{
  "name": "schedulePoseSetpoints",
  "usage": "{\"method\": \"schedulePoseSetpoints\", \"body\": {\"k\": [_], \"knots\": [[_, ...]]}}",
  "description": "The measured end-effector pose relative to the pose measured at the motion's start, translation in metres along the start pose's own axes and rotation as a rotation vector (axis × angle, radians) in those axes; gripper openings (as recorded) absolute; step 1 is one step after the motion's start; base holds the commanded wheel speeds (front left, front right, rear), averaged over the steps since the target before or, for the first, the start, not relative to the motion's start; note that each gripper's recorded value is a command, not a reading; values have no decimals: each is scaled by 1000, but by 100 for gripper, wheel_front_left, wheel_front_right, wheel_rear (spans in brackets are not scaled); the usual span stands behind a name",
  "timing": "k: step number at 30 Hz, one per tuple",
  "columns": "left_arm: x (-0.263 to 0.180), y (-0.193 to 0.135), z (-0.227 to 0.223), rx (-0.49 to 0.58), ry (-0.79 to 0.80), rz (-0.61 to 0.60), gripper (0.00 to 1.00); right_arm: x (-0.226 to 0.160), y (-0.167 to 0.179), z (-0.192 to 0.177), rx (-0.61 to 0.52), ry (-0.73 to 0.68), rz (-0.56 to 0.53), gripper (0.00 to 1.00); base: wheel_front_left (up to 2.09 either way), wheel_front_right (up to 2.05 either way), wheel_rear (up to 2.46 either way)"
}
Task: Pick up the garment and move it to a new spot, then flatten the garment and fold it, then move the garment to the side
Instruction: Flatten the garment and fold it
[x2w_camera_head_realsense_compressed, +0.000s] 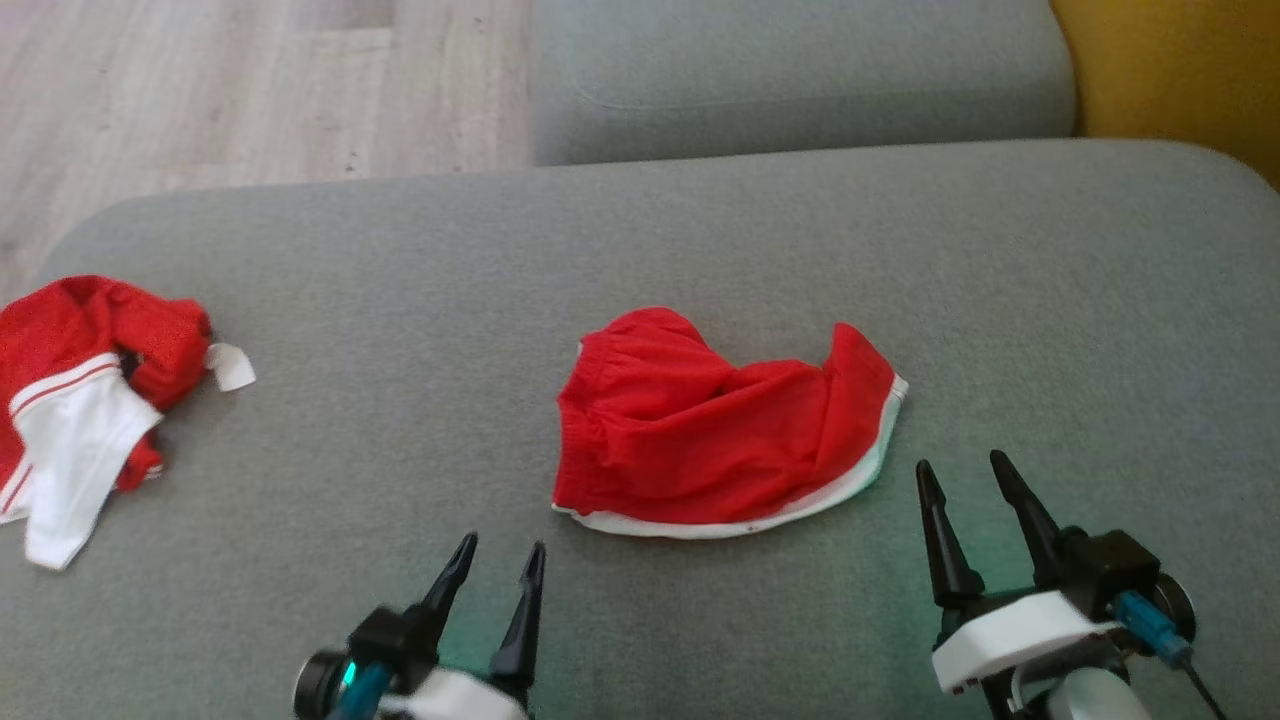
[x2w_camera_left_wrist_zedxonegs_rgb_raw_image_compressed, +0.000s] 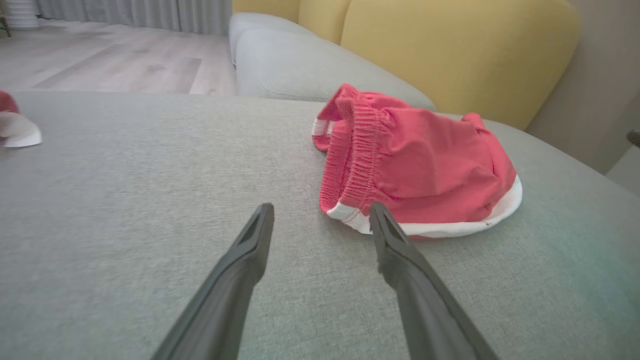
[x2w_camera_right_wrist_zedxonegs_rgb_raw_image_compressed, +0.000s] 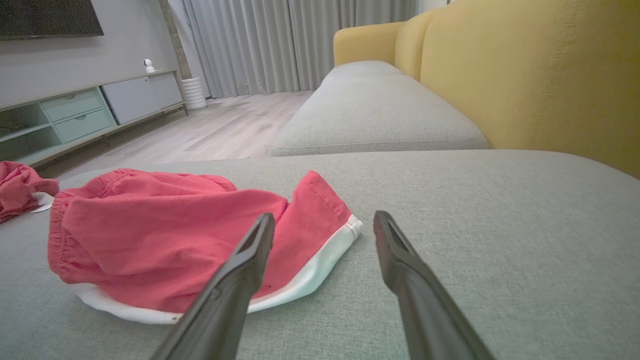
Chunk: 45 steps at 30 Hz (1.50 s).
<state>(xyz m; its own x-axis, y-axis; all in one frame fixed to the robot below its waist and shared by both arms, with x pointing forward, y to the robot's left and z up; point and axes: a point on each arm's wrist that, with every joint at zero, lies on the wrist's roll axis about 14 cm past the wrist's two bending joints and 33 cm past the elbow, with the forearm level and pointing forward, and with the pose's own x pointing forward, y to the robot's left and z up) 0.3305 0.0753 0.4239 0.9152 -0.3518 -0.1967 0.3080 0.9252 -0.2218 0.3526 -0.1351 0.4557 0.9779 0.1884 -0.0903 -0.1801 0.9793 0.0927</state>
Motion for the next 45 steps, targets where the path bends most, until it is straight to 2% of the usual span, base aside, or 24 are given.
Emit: {"method": "schedulePoseSetpoints", "body": {"k": [9,15,25,26,28,30,32,34,35,37,38,39,45], "knots": [[41,-14,-25,68,145,-110,100,4,-19,-3,11,10,-56,100,0,0,0],[60,-18,-22,78,141,-141,100,3,-31,-8,15,27,-94,100,0,0,0],[57,-35,-38,93,191,-209,100,2,-34,-10,17,31,-104,100,0,0,0],[56,-36,-39,92,195,-215,90,2,-34,-10,17,31,-104,100,0,0,0],[55,-35,-41,94,202,-219,80,2,-35,-10,17,33,-105,100,0,0,0],[54,-36,-43,97,209,-226,73,2,-35,-11,17,35,-106,100,0,0,0],[55,-36,-45,103,216,-235,72,3,-36,-10,16,32,-109,100,0,0,0],[56,-36,-46,106,222,-234,62,5,-37,-7,14,25,-111,100,0,0,0],[57,-35,-46,108,225,-234,50,6,-38,-6,14,21,-113,100,0,0,0],[58,-34,-47,112,232,-233,36,5,-40,-5,14,17,-117,100,0,0,0],[59,-34,-47,113,232,-232,23,5,-40,-6,14,18,-119,100,0,0,0],[61,-33,-46,113,230,-228,0,5,-41,-8,14,24,-122,100,0,0,0],[71,-17,-25,88,158,-144,0,22,-50,-7,-70,68,-117,100,0,0,0]]}}
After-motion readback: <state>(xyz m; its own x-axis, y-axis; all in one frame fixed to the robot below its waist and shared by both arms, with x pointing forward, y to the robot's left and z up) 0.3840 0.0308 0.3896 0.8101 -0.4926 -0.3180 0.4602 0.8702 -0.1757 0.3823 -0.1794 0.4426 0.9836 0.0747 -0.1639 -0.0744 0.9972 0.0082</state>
